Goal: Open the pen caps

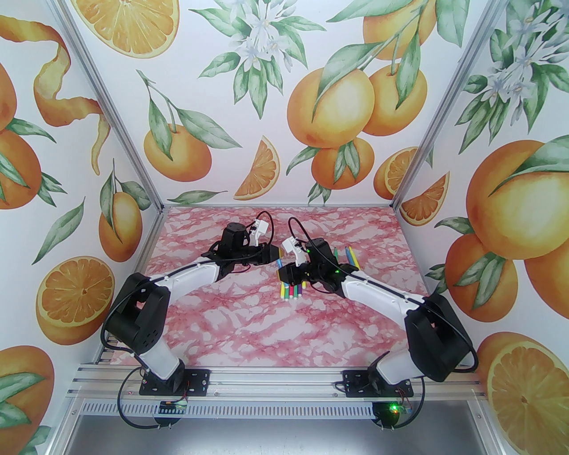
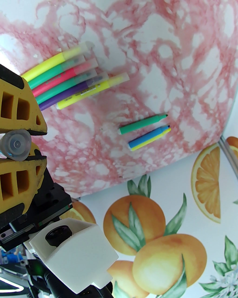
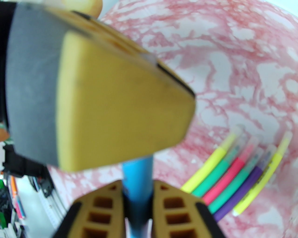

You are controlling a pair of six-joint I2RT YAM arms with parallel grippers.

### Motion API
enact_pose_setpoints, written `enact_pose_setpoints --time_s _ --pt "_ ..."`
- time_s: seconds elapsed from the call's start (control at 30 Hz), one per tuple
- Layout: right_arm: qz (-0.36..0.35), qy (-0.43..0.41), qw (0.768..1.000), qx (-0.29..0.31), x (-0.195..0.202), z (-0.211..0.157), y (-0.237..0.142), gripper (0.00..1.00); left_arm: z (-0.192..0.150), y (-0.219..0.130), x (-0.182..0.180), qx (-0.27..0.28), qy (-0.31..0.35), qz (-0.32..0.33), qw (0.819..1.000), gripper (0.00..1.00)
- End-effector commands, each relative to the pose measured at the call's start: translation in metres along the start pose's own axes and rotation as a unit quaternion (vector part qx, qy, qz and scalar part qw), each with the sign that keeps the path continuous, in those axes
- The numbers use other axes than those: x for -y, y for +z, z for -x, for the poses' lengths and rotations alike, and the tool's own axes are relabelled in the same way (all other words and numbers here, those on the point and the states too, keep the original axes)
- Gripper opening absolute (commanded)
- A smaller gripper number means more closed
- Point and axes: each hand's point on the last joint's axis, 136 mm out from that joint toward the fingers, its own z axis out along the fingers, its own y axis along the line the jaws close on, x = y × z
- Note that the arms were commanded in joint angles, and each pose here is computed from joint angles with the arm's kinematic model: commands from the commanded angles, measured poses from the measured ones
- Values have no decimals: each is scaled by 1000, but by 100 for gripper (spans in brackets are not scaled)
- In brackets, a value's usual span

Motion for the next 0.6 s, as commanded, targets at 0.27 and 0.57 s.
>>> enact_pose_setpoints --time_s 0.27,0.57 --pt "16 5 1000 -20 -5 -34 -10 5 34 -18 -2 58 8 24 998 0" --pt "30 15 999 -30 -7 -55 -11 0 52 -25 -4 93 -14 28 995 0"
